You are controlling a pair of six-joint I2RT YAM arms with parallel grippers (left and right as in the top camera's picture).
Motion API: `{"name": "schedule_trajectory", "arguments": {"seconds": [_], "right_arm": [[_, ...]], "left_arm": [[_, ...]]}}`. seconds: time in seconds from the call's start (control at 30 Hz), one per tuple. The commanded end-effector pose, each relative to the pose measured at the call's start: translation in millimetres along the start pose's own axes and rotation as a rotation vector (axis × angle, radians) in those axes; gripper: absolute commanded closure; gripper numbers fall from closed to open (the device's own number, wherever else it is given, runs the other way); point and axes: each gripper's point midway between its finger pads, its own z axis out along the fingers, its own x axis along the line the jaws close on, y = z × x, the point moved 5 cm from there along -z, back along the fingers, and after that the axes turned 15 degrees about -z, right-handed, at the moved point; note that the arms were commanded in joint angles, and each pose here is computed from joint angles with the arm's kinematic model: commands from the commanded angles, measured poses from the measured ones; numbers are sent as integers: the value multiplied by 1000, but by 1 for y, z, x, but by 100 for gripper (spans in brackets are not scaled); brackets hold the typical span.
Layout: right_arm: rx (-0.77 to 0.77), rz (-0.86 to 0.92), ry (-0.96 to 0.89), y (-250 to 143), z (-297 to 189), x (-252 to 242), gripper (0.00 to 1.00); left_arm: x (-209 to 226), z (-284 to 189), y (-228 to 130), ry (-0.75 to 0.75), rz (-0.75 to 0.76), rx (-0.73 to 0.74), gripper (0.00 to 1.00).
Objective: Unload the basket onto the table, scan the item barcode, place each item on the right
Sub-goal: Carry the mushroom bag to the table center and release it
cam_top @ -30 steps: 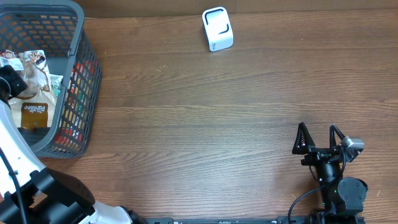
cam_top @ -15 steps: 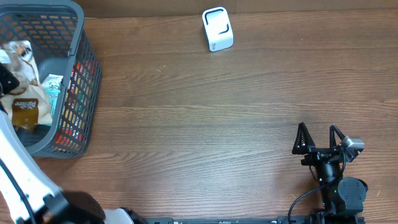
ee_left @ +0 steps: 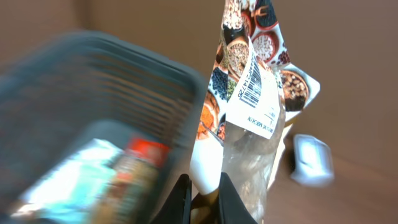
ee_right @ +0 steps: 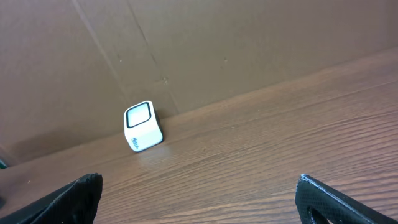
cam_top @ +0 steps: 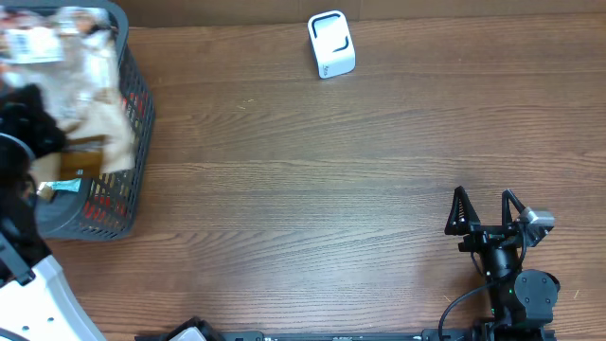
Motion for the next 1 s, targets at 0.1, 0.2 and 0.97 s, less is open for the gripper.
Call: {"name": "schedule_trajectory", "arguments": {"seconds": [0.1, 0.2, 0.97], "right_arm": [[-2, -1, -14, -2, 0, -3, 0], [-2, -1, -14, -2, 0, -3, 0], [-2, -1, -14, -2, 0, -3, 0]], "left_arm": [[-47, 36, -73, -233, -24, 363, 96], [-55, 61, -113, -256, -5, 505, 96], [-106, 201, -375, -149, -95, 1031, 96]]}}
